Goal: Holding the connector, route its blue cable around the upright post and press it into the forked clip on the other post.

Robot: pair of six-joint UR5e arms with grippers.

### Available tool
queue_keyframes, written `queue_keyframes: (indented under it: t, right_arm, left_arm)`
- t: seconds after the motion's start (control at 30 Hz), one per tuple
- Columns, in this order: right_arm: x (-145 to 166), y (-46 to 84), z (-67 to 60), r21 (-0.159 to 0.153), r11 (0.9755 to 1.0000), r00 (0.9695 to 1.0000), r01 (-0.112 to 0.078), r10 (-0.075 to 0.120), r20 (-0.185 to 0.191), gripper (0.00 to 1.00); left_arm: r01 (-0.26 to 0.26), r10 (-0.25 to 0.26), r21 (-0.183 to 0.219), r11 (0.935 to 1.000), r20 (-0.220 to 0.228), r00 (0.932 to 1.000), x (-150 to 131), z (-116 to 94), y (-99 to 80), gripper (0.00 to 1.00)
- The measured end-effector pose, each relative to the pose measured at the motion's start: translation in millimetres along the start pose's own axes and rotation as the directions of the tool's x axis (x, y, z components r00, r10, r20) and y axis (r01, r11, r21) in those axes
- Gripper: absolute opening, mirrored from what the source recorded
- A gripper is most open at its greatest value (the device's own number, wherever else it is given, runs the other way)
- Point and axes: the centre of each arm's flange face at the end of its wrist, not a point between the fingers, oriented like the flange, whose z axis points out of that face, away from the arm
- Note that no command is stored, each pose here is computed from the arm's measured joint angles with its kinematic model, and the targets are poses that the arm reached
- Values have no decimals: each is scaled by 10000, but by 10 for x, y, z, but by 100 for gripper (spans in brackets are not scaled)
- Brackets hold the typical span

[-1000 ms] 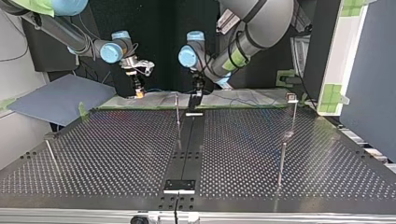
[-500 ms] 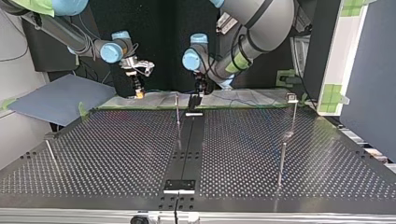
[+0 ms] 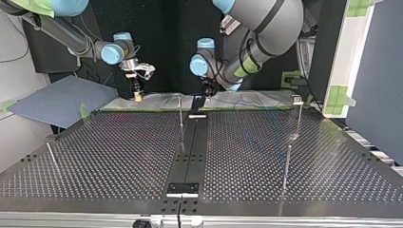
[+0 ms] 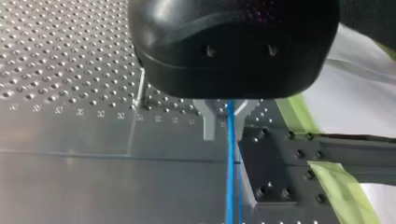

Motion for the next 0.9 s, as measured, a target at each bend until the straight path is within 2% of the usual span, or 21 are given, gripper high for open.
queue_keyframes:
  t: [0.13,0.33,0.57,0.9]
  right_arm:
    - [8,12,10,-110,9999,10000,0,0,-21,0]
    - [0,-18,7,-89,10000,10000,39,-39,16,0]
    - [-29,-39,-15,-82,10000,9998,46,-45,206,0]
    - [-68,4,-36,-374,9993,9991,35,-20,413,0]
  left_arm:
    - [12,-11,185,9998,-30,10000,0,25,9,17]
    - [17,-15,441,9990,-41,10000,0,32,-6,17]
    - [144,-141,474,9988,-60,9999,2,32,-8,17]
    - [309,-304,439,9986,-124,9995,9,25,0,17]
